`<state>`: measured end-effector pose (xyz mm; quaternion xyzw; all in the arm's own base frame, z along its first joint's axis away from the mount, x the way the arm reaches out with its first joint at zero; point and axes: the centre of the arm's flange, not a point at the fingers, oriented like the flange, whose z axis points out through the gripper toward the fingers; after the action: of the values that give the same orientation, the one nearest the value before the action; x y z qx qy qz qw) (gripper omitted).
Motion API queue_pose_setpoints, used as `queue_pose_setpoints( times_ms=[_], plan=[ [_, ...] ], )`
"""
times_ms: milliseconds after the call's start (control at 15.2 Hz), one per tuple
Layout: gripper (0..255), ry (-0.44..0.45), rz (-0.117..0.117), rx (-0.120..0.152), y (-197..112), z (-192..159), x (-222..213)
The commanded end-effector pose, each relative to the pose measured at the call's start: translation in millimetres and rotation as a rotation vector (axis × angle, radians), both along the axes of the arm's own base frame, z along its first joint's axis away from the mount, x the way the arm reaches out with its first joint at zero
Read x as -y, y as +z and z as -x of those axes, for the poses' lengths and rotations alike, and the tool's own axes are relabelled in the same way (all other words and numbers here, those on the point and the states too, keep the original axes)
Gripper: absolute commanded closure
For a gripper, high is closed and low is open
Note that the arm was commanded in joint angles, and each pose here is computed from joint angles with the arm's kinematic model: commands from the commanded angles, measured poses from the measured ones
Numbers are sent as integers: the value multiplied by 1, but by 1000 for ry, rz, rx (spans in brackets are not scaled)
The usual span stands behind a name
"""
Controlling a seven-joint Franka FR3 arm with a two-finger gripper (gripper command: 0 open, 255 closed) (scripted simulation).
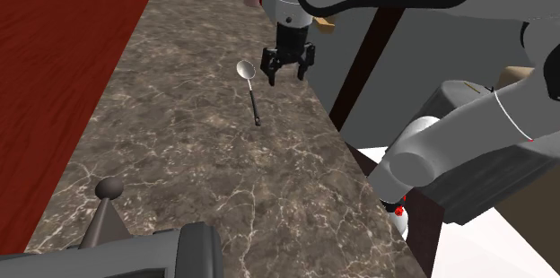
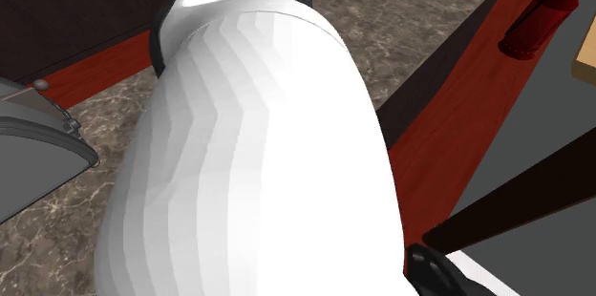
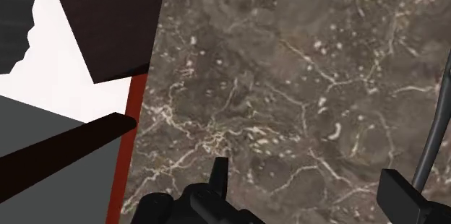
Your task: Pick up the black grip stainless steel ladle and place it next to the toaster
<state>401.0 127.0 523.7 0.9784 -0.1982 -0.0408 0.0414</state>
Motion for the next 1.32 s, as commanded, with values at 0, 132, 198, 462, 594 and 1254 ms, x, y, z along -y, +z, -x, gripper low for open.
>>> queue_pose_setpoints(
  times_ms=[0,132,198,462,594,1254],
  plan=[
    [0,-55,14,19,-7,-20,-19],
    [0,-107,30,36,-11,-39,-35],
    [0,-133,37,45,-13,-50,-43],
    [0,-204,59,69,-23,-79,-62],
    [0,-204,59,69,-34,-78,-61],
    [0,-204,59,69,-58,-77,-58]
  ],
)
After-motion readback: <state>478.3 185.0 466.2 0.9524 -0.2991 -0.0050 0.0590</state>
